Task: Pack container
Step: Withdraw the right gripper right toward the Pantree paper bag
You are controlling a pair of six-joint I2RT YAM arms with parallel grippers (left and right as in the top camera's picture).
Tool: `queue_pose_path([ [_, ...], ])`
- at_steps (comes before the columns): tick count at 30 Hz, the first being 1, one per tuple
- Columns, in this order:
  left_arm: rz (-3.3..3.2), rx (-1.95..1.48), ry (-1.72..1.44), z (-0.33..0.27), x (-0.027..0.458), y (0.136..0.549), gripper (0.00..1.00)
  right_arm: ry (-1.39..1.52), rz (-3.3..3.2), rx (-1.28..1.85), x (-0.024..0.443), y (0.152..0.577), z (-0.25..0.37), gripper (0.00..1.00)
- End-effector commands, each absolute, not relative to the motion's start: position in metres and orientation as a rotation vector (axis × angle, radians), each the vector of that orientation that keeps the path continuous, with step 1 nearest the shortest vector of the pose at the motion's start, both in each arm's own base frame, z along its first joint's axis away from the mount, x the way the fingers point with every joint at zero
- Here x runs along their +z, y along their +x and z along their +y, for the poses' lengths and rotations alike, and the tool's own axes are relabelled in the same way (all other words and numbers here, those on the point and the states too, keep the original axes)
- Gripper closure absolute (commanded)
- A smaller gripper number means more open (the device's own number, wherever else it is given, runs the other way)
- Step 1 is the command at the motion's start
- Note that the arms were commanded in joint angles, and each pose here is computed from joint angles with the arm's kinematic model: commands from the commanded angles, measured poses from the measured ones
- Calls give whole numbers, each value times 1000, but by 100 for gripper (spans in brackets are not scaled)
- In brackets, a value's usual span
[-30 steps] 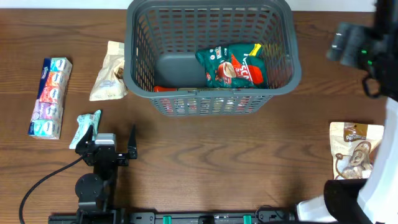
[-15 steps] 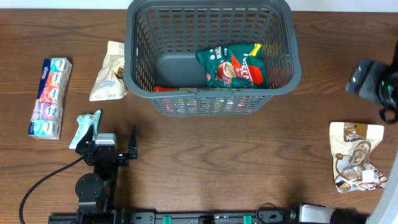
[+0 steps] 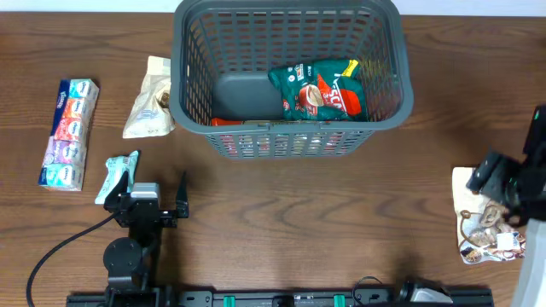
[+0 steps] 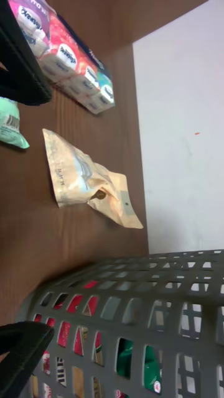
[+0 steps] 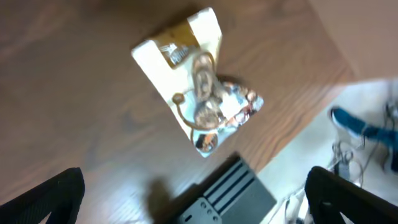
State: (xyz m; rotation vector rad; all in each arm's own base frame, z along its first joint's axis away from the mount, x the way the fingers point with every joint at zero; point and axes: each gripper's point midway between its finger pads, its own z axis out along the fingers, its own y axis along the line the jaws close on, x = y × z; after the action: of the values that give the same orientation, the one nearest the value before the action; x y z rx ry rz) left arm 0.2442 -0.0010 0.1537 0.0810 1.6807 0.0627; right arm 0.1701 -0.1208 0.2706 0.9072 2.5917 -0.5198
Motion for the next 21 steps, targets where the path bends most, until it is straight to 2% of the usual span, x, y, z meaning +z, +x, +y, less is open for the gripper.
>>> queue_pose_path([
  [1, 1720, 66, 89, -1, 138, 244, 1, 1010, 2563, -504, 250, 156, -123, 1],
  [6, 1720, 66, 89, -1, 138, 244, 1, 1086, 2568, -412, 213, 151, -124, 1],
  [14, 1720, 66, 89, -1, 138, 244, 1, 964, 2670, 39, 171, 177, -107, 1],
  [21, 1720, 66, 89, -1, 138, 244, 1, 1101, 2675, 128, 149, 184, -132, 1],
])
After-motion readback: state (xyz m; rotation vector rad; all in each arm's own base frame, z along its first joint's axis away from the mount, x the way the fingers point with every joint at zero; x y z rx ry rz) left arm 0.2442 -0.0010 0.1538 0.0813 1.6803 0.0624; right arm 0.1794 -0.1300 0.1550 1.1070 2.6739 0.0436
